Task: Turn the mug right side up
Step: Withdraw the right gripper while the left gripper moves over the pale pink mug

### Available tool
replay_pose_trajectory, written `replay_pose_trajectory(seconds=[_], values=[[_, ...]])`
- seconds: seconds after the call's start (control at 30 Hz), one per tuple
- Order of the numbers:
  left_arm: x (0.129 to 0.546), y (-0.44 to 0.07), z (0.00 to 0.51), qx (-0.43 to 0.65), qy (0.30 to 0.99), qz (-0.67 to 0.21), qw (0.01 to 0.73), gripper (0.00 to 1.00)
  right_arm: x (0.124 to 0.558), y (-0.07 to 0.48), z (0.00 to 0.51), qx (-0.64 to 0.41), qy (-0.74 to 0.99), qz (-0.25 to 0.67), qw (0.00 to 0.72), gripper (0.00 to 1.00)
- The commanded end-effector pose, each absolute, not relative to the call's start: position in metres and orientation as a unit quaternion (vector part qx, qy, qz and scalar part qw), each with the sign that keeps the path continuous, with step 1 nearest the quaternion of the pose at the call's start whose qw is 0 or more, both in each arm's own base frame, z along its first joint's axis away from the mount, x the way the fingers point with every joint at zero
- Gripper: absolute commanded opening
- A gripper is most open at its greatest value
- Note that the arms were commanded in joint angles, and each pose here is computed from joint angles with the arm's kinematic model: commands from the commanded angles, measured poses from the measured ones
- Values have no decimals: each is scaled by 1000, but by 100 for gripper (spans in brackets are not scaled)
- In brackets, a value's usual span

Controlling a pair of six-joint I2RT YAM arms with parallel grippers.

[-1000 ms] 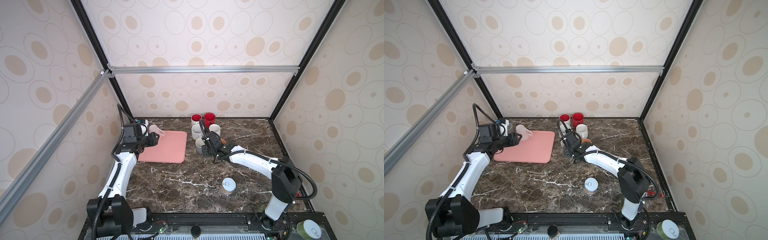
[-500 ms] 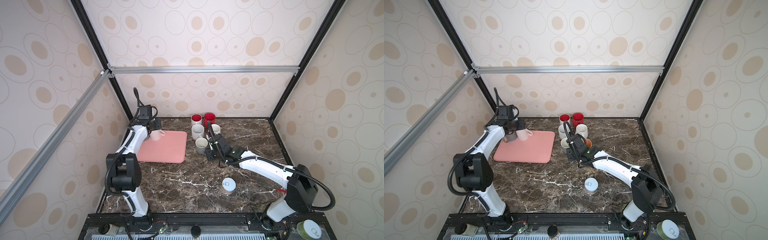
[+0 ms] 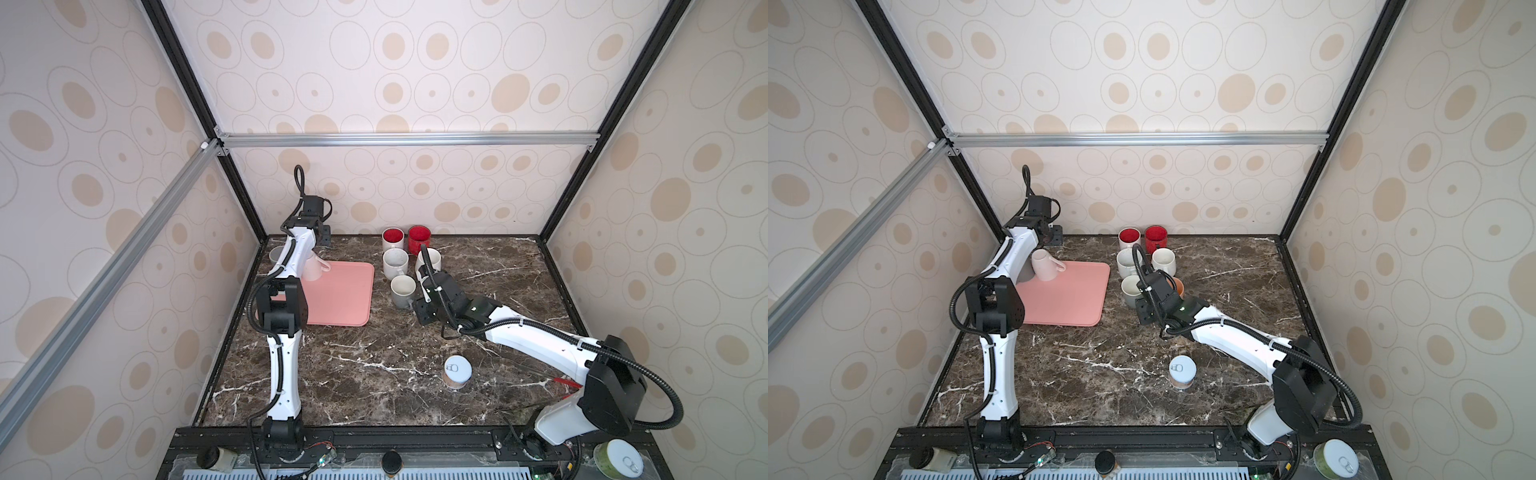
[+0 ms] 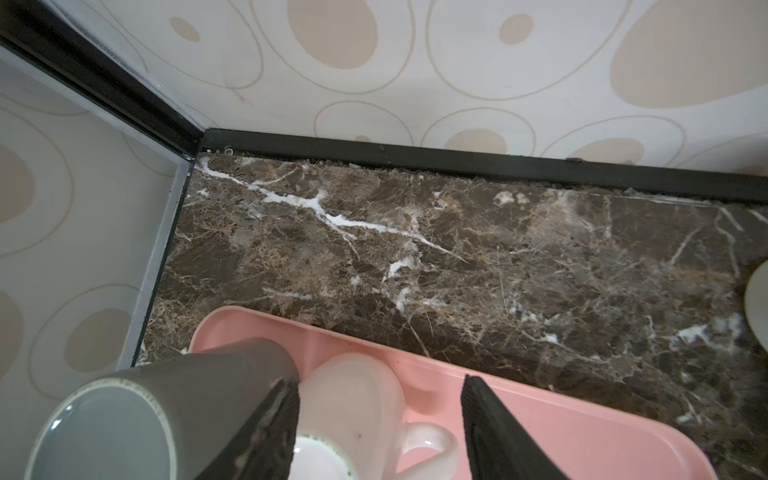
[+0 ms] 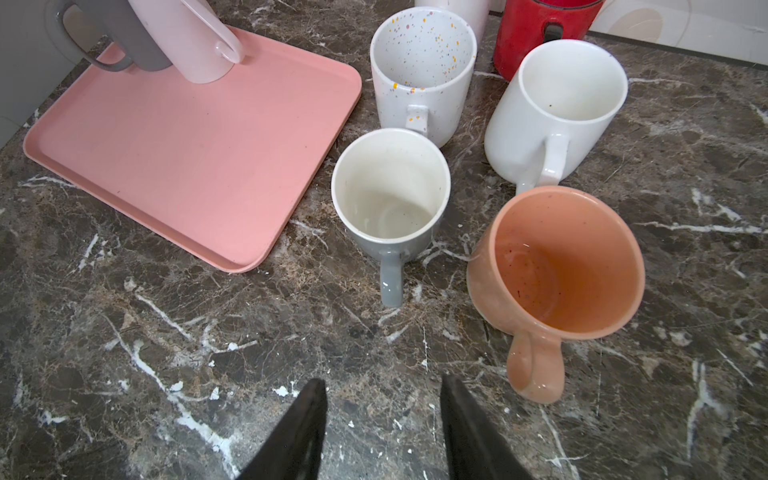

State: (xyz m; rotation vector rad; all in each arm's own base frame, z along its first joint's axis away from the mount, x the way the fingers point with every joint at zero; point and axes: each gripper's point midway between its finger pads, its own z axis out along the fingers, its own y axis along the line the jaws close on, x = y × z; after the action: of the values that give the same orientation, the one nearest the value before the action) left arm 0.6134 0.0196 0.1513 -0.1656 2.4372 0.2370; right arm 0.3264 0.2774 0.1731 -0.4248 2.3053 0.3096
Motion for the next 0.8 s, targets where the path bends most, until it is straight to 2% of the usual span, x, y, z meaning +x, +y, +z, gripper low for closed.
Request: replay_pose_trajectory(seconds=[0.0,0.23,0.57,0.77], values=[[607,32,147,-61,943,108,308,63,322,274,178,-168,901,117,383,48],[594,44,122,-82,954,90,275,63,316,267,177,-156,901,124,385,48],[567,19,111,-69,966,32,249,60,311,267,176,-153,899,142,386,48],[540,-1,115,-64,964,-4,260,58,308,273,178,-161,900,148,376,48]])
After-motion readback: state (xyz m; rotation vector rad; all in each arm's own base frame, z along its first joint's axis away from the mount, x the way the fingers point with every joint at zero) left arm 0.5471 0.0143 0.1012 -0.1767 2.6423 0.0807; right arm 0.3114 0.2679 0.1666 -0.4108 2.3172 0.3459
